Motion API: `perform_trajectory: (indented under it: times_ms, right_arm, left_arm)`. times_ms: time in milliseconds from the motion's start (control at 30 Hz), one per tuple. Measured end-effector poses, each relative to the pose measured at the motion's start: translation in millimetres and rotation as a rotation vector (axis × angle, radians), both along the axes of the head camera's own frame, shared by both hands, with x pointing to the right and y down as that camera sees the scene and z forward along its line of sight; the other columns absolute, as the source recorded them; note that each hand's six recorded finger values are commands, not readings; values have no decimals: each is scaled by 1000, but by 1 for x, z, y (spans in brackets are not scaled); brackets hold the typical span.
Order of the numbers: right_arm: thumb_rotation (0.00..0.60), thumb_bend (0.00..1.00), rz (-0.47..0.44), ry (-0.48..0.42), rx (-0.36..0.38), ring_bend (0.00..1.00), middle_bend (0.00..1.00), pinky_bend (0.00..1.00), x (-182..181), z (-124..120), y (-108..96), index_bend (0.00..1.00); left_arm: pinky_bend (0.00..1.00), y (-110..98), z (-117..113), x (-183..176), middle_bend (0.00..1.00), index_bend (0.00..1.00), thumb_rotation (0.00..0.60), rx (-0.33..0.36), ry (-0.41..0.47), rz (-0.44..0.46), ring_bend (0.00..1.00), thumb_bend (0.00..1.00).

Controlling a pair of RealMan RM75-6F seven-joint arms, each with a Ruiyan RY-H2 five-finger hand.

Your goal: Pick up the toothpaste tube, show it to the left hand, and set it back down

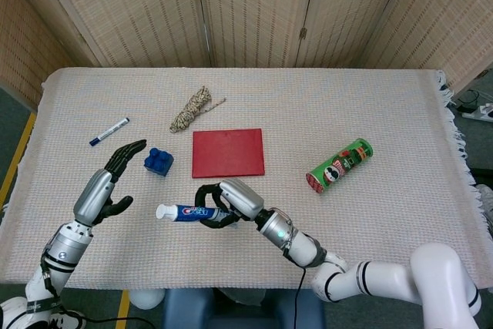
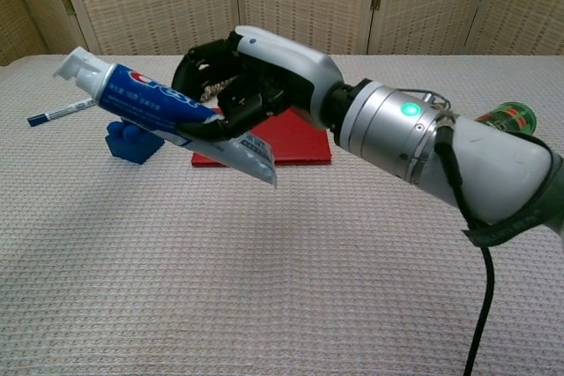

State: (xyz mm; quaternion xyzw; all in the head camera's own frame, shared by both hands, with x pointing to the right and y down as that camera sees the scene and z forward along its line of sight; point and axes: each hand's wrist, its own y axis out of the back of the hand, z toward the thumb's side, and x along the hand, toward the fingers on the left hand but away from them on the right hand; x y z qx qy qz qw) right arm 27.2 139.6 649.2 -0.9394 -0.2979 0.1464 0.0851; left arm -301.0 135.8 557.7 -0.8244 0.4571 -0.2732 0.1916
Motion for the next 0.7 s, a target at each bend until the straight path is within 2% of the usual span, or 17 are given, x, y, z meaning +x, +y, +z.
perform_trajectory:
  times_ms: [267, 700]
  right_arm:
    - [600, 716, 34, -37, -12, 737, 673, 570, -11, -2, 1, 730]
    - [600, 730, 96, -92, -44, 748, 686, 581, -24, -3, 2, 748]
  left_arm:
    - [0, 5, 7, 25, 70, 36, 0, 48, 4, 32, 9, 115]
    - [0, 7, 8, 58, 62, 23, 0, 81, 121, 18, 0, 117]
